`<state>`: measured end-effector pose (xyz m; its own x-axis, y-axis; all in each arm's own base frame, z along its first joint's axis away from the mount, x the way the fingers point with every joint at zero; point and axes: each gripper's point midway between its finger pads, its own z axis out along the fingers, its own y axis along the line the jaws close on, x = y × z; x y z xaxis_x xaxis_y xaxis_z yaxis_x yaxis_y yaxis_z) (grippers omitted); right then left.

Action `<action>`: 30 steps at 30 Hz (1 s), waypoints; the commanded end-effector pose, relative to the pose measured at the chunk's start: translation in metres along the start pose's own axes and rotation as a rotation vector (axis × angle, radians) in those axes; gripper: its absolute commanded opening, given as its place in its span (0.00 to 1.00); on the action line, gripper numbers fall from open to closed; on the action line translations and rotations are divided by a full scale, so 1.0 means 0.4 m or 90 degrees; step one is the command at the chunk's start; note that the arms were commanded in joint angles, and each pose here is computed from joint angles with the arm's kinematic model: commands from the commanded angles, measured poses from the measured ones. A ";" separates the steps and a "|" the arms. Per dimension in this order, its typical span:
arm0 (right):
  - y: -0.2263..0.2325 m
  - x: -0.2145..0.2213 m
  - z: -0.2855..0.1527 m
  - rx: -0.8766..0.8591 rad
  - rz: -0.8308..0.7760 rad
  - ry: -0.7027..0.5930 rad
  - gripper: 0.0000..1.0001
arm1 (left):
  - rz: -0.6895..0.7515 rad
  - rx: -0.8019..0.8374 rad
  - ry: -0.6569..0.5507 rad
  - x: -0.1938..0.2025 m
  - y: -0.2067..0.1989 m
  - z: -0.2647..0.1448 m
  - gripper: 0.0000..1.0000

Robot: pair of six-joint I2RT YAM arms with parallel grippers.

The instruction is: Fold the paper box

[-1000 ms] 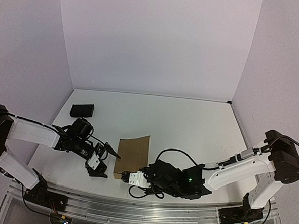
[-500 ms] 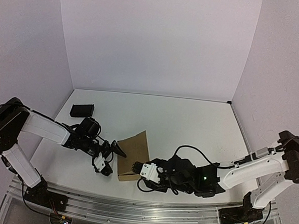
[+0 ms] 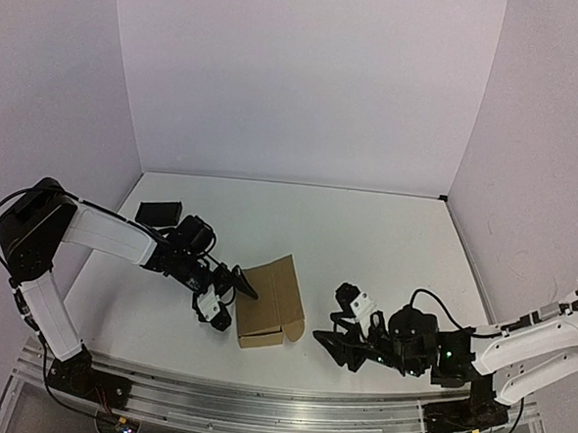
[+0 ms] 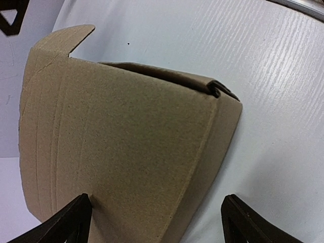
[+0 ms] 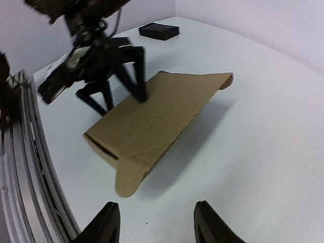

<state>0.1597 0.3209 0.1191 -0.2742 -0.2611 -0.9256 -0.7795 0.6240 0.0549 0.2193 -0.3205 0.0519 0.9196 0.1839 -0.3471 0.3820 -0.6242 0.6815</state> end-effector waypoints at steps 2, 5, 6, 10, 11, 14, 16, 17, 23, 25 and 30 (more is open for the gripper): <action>-0.067 -0.057 0.057 -0.054 0.177 -0.042 0.46 | 0.005 0.024 -0.023 -0.018 -0.027 0.011 0.89; -0.008 -0.062 0.079 -0.151 0.140 -0.022 0.48 | 0.001 0.018 -0.032 -0.027 -0.028 0.015 0.88; 0.010 -0.046 0.081 -0.178 0.138 -0.009 0.48 | -0.001 0.015 -0.034 -0.029 -0.026 0.016 0.88; 0.037 0.009 0.074 -0.236 0.155 0.020 0.50 | -0.005 0.010 -0.032 -0.031 -0.027 0.016 0.88; 0.041 0.020 0.074 -0.246 0.157 0.028 0.51 | -0.006 0.010 -0.032 -0.032 -0.030 0.016 0.88; 0.061 0.026 0.082 -0.276 0.157 0.037 0.53 | -0.007 0.010 -0.037 -0.037 -0.035 0.015 0.88; 0.069 0.016 0.102 -0.285 0.162 0.039 0.52 | -0.008 0.011 -0.038 -0.039 -0.037 0.016 0.88; 0.069 0.019 0.110 -0.285 0.165 0.043 0.50 | -0.008 0.010 -0.037 -0.039 -0.037 0.016 0.88; 0.035 0.066 0.135 -0.242 0.199 0.073 0.43 | -0.014 0.002 -0.028 -0.034 -0.027 0.014 0.88; 0.036 0.074 0.137 -0.244 0.201 0.079 0.38 | -0.015 0.003 -0.029 -0.035 -0.032 0.014 0.88; 0.058 0.094 0.157 -0.275 0.209 0.106 0.24 | -0.009 -0.006 -0.031 -0.036 -0.029 0.015 0.89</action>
<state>0.1674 0.3561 0.0561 -0.5941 -0.2451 -0.7661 -0.7814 0.4018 0.4774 0.2046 -0.3191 0.0425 0.9104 0.1656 -0.3791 0.3938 -0.6276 0.6715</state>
